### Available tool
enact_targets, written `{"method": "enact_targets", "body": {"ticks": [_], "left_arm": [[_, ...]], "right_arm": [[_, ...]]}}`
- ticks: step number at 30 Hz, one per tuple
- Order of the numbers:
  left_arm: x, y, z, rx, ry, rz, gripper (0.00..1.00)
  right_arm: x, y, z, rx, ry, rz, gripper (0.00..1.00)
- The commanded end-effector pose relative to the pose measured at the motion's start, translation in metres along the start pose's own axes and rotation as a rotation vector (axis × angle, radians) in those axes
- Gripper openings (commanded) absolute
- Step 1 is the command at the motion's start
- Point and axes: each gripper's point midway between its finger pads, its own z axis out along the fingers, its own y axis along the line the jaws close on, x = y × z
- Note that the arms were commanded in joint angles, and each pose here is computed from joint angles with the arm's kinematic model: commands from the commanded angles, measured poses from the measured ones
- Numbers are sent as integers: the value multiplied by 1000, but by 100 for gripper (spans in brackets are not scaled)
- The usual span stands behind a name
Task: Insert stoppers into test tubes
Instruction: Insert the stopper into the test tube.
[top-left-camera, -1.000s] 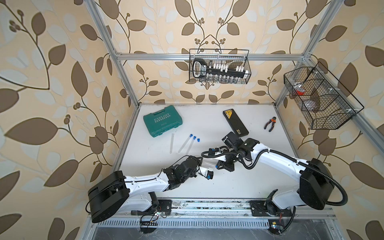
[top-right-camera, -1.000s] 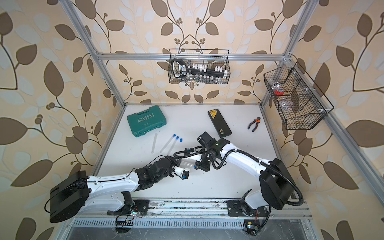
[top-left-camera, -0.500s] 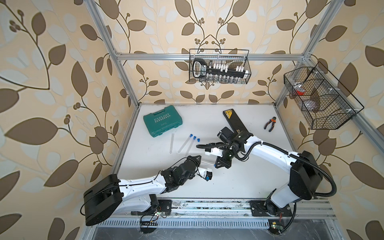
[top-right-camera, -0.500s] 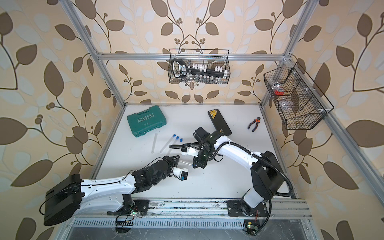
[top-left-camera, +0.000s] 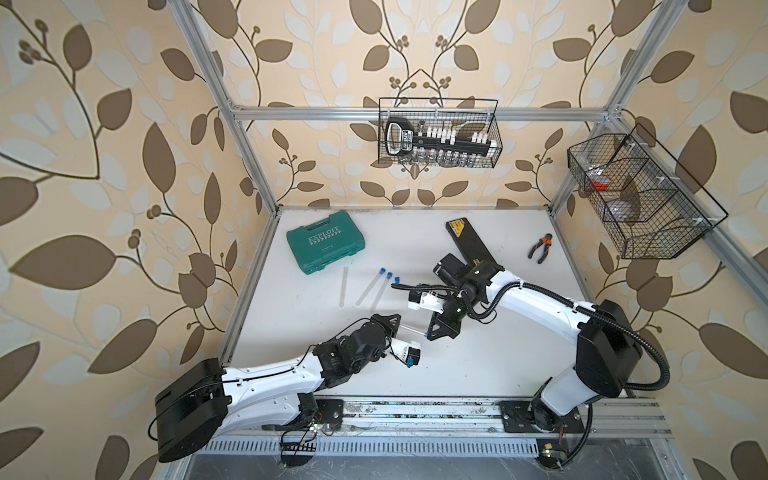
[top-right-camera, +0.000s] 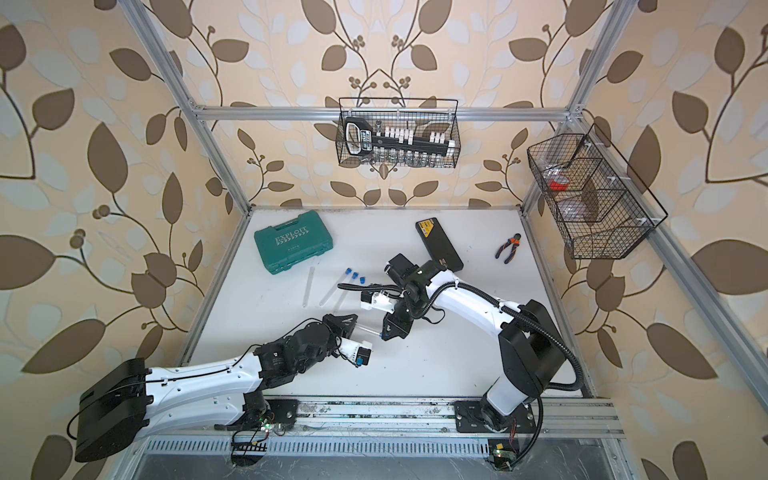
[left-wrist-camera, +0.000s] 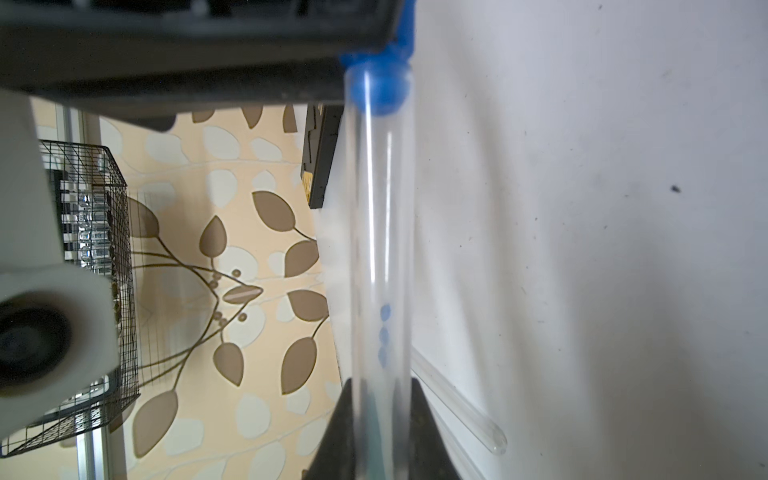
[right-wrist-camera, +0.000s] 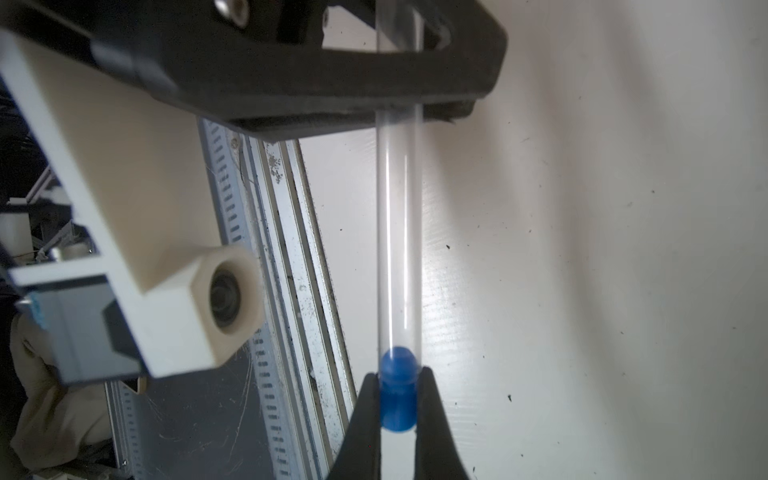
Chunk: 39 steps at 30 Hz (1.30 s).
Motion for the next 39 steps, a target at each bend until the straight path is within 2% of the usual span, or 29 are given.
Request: {"method": "enact_targets", "body": {"ticks": [1, 9, 16, 18, 23, 27, 30, 31, 34, 36, 39], "left_arm": [[-77, -24, -15, 108, -390, 85, 0], [-87, -11, -20, 78, -442, 27, 0], [-97, -14, -28, 107, -511, 14, 0], [-97, -16, -27, 115, -510, 10, 0], [-81, -13, -18, 114, -436, -69, 0], [-77, -6, -14, 100, -423, -119, 0], [-73, 2, -12, 82, -417, -191, 0], [-71, 10, -11, 59, -412, -241, 0], [-54, 46, -11, -8, -401, -500, 0], [-42, 71, -14, -51, -408, -701, 0], [-31, 92, -17, -102, -426, -921, 0]], "right_arm": [[-111, 13, -38, -24, -429, -240, 0], [-120, 11, -43, -4, -496, -225, 0], [-130, 24, -56, -28, -589, -303, 1], [-130, 20, -63, -29, -614, -315, 8], [-129, 20, -80, -11, -693, -328, 42], [-124, 17, -98, -6, -739, -298, 51], [-119, 7, -118, 56, -776, -249, 57], [-117, 1, -128, 96, -799, -211, 58], [-104, -23, -165, 205, -882, -29, 57], [-90, -39, -188, 265, -937, 147, 55], [-63, -53, -211, 243, -978, 458, 52]]}}
